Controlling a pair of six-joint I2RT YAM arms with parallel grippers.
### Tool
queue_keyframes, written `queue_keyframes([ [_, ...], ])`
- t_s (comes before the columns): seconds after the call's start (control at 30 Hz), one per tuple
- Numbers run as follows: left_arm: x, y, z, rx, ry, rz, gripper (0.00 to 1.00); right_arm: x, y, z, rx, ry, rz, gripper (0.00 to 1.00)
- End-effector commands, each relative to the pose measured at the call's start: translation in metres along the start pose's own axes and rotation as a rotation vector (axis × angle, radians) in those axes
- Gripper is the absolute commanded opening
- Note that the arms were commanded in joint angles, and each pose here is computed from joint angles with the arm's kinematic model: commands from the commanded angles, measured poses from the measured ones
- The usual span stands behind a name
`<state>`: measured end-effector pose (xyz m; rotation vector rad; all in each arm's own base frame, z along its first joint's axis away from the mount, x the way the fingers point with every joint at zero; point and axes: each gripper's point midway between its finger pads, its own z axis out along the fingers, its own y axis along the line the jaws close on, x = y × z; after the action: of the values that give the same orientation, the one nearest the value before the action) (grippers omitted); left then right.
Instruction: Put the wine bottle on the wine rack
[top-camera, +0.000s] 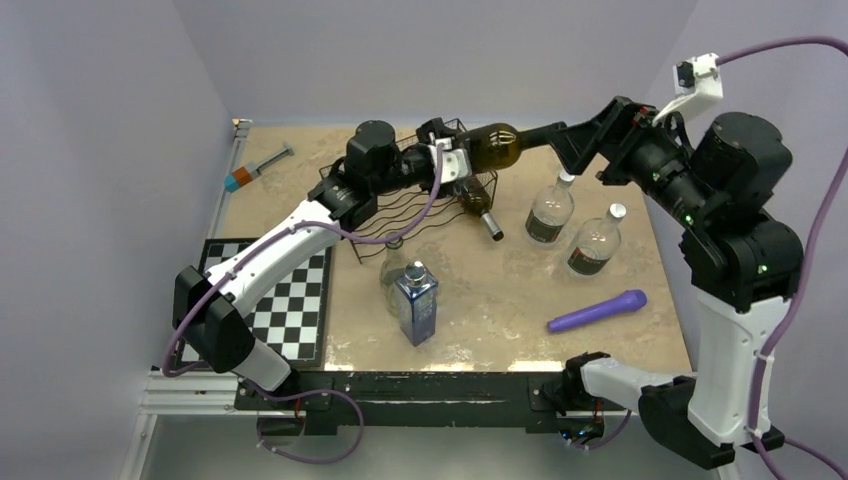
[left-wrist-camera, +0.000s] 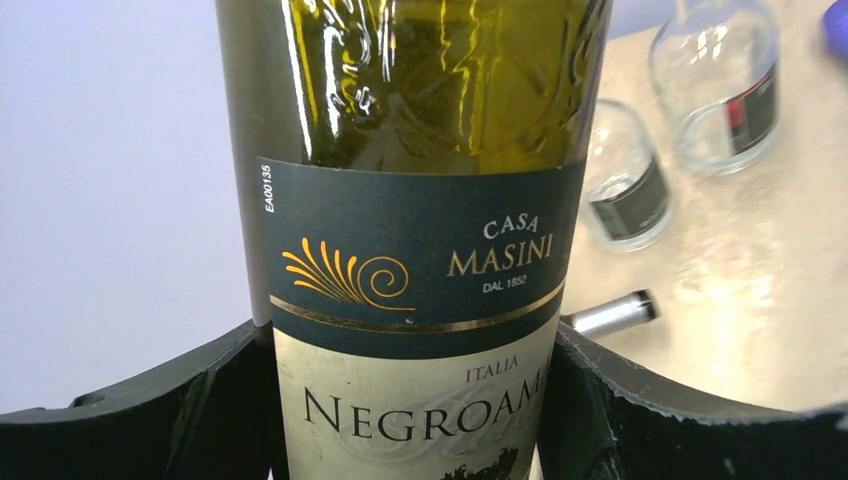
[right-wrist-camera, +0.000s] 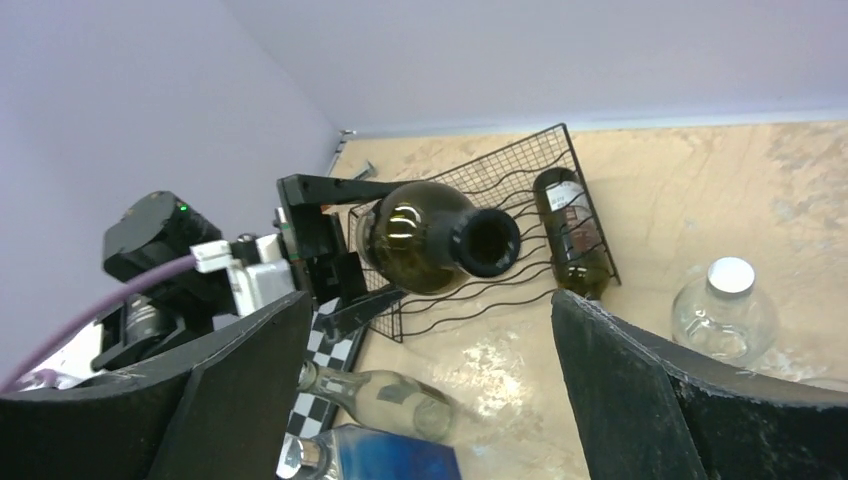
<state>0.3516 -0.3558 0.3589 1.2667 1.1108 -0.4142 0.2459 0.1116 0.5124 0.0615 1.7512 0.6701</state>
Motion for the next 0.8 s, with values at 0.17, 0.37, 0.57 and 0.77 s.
queue_keyframes([
  [0.17,-0.071,0.057,-0.011,-0.191,-0.173,0.628,0.0,0.006,0.011,-0.016,-0.058,0.069,-0.101,0.91],
  [0.37,-0.068,0.06,-0.006,-0.213,-0.165,0.796,0.0,0.045,-0.008,0.0,-0.018,0.264,-0.117,0.86],
  [0.57,-0.076,0.073,-0.004,-0.277,-0.167,0.997,0.0,0.078,-0.019,0.014,-0.009,0.445,-0.114,0.71],
  [0.77,-0.08,0.076,-0.001,-0.294,-0.189,1.012,0.0,0.096,-0.026,0.021,-0.022,0.52,-0.123,0.7],
])
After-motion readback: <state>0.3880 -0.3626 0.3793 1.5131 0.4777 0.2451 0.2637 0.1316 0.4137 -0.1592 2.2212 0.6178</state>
